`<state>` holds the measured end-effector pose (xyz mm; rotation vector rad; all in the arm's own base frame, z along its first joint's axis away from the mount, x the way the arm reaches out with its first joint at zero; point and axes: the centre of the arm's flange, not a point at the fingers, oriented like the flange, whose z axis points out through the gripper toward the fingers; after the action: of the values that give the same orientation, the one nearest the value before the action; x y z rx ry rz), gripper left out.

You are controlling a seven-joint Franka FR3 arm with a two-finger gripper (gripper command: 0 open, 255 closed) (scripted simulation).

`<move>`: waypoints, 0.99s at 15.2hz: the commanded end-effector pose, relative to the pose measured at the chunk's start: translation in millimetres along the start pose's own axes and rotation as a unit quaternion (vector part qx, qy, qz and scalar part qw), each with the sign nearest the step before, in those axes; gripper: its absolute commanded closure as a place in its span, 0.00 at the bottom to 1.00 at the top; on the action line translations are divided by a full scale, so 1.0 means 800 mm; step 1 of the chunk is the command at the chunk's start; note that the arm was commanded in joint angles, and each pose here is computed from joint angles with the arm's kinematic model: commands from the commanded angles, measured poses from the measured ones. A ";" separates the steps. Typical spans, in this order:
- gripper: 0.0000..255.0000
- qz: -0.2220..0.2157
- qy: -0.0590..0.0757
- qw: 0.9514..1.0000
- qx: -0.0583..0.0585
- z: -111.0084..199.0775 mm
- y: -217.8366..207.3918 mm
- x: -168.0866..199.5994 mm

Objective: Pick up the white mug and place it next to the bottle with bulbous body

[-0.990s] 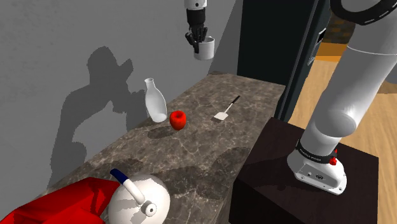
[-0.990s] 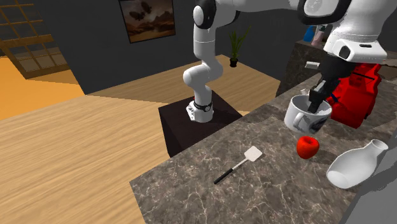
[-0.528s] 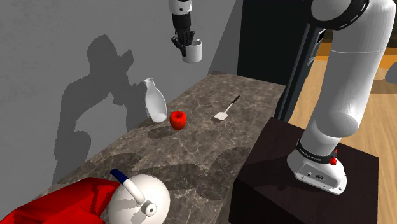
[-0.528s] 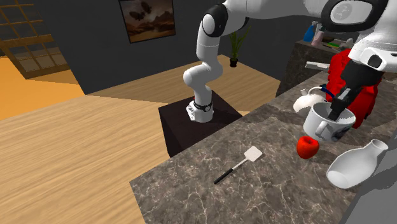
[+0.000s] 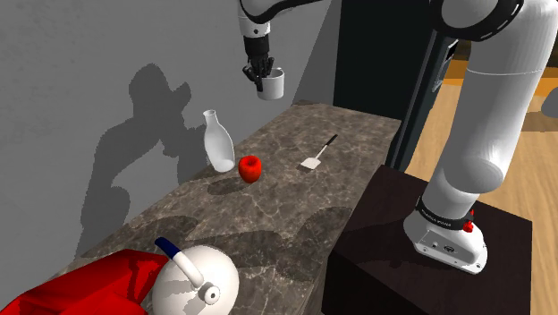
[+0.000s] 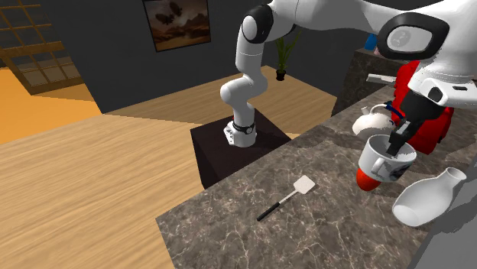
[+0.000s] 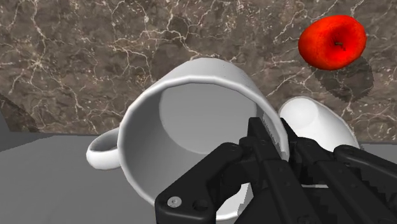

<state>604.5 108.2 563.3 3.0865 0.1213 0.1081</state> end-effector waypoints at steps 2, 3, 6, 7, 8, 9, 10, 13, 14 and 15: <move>1.00 0.000 0.000 1.000 0.000 0.020 -0.001 0.000; 1.00 0.000 0.000 1.000 0.000 0.026 -0.001 -0.001; 1.00 0.000 0.000 1.000 0.000 0.046 -0.002 -0.002; 1.00 0.000 0.000 1.000 0.000 0.052 -0.003 -0.002; 1.00 0.000 0.000 1.000 0.000 0.059 -0.003 -0.003; 1.00 0.000 0.000 1.000 0.000 0.066 -0.003 -0.003; 1.00 0.000 0.000 1.000 0.000 0.072 -0.004 -0.004; 1.00 0.000 0.000 1.000 0.000 0.092 -0.005 -0.005; 1.00 0.000 0.000 1.000 0.000 0.099 -0.005 -0.006; 1.00 0.000 0.000 1.000 0.000 0.105 -0.006 -0.006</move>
<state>604.5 107.8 483.7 3.0864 0.1213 0.1083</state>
